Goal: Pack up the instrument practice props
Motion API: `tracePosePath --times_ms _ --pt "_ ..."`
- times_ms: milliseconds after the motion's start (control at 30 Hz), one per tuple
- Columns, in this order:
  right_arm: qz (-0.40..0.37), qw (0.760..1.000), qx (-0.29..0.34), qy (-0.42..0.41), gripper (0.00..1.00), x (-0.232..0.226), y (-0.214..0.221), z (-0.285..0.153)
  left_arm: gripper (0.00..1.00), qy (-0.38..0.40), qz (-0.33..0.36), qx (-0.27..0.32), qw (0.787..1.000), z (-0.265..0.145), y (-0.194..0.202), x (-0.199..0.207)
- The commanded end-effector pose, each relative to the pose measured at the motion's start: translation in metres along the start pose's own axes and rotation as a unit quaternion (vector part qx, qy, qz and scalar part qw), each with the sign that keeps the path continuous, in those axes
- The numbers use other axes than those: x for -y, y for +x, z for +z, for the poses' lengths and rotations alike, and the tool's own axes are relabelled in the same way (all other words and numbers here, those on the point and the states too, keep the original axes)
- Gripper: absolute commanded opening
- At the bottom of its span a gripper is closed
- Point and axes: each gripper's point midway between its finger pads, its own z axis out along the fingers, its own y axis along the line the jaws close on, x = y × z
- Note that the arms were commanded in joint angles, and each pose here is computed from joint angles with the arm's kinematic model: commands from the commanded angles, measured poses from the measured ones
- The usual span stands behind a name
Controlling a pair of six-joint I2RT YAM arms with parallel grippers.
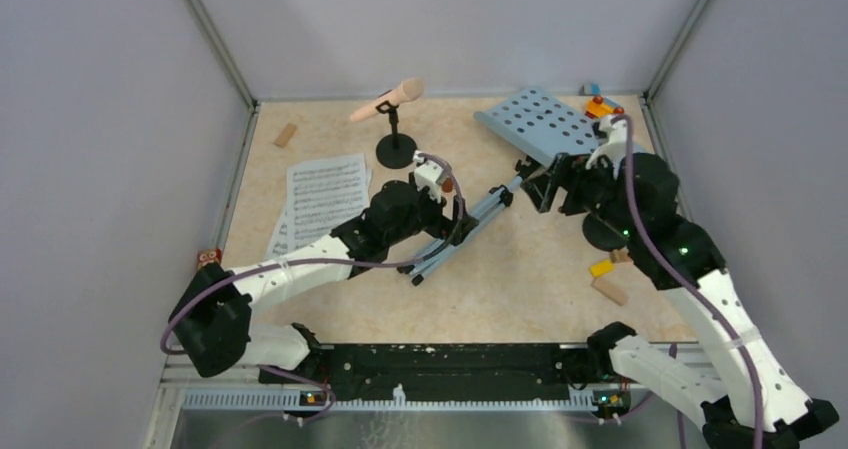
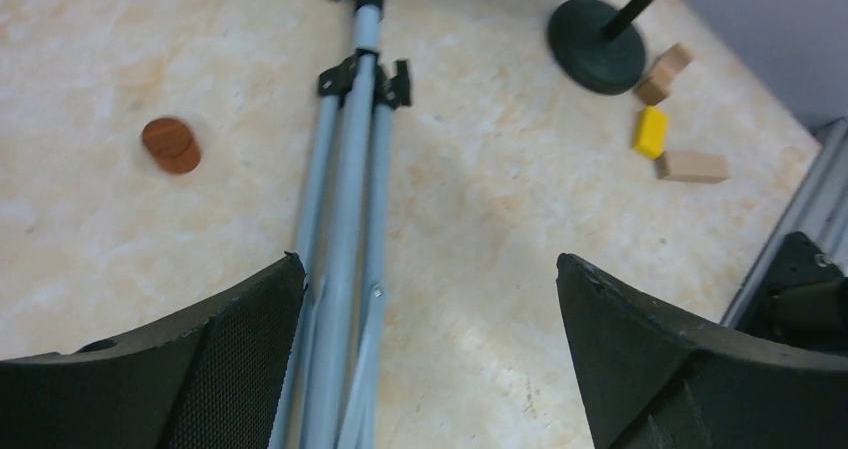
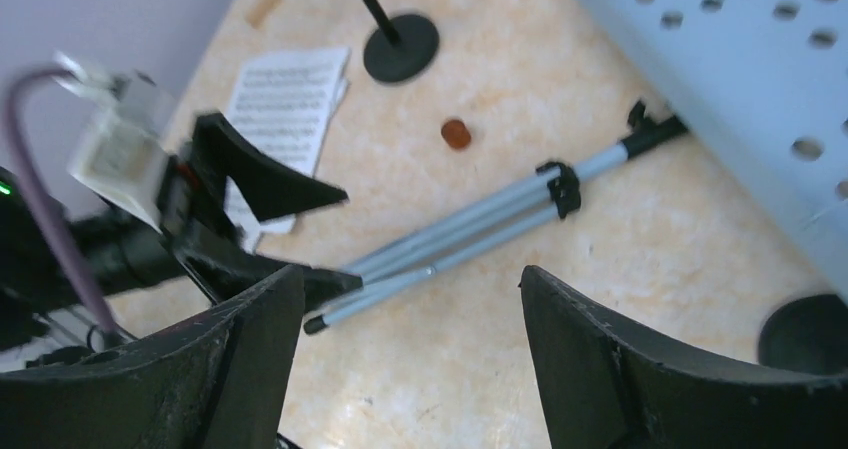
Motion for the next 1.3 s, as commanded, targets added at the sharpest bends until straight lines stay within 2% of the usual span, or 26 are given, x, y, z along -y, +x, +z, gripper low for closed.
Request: tracePosePath --times_ms 0,167,300,367,467,633,867,1200,1267 --pt "-0.050 0.995 0.081 0.004 0.78 -0.014 -0.066 -0.057 0.99 0.090 0.031 0.152 0.984 -0.006 -0.048 0.052" --pt "-0.068 0.988 0.141 -0.013 0.77 -0.034 -0.111 -0.108 0.99 0.148 0.086 0.197 0.965 0.035 -0.068 0.109" --pt "-0.077 0.980 0.179 -0.030 0.77 -0.043 -0.125 -0.137 0.99 0.194 0.149 0.246 0.938 0.082 -0.078 0.159" --pt "-0.078 0.979 0.186 -0.033 0.77 -0.044 -0.125 -0.143 0.99 0.217 0.152 0.290 0.920 0.099 -0.090 0.177" --pt "-0.082 0.979 0.185 -0.030 0.76 -0.042 -0.121 -0.148 0.99 0.238 0.132 0.315 0.909 0.130 -0.097 0.194" --pt "-0.074 0.979 0.189 -0.031 0.76 -0.039 -0.114 -0.154 0.99 0.247 0.106 0.319 0.909 0.186 -0.094 0.210" --pt "-0.076 0.981 0.175 -0.032 0.75 -0.035 -0.100 -0.152 0.99 0.246 0.091 0.325 0.909 0.238 -0.074 0.220" --pt "-0.083 0.983 0.164 -0.019 0.75 -0.025 -0.082 -0.156 0.99 0.268 0.077 0.336 0.900 0.274 -0.067 0.249" --pt "-0.084 0.983 0.161 -0.018 0.75 -0.023 -0.078 -0.157 0.95 0.260 0.075 0.341 0.900 0.279 -0.062 0.249"
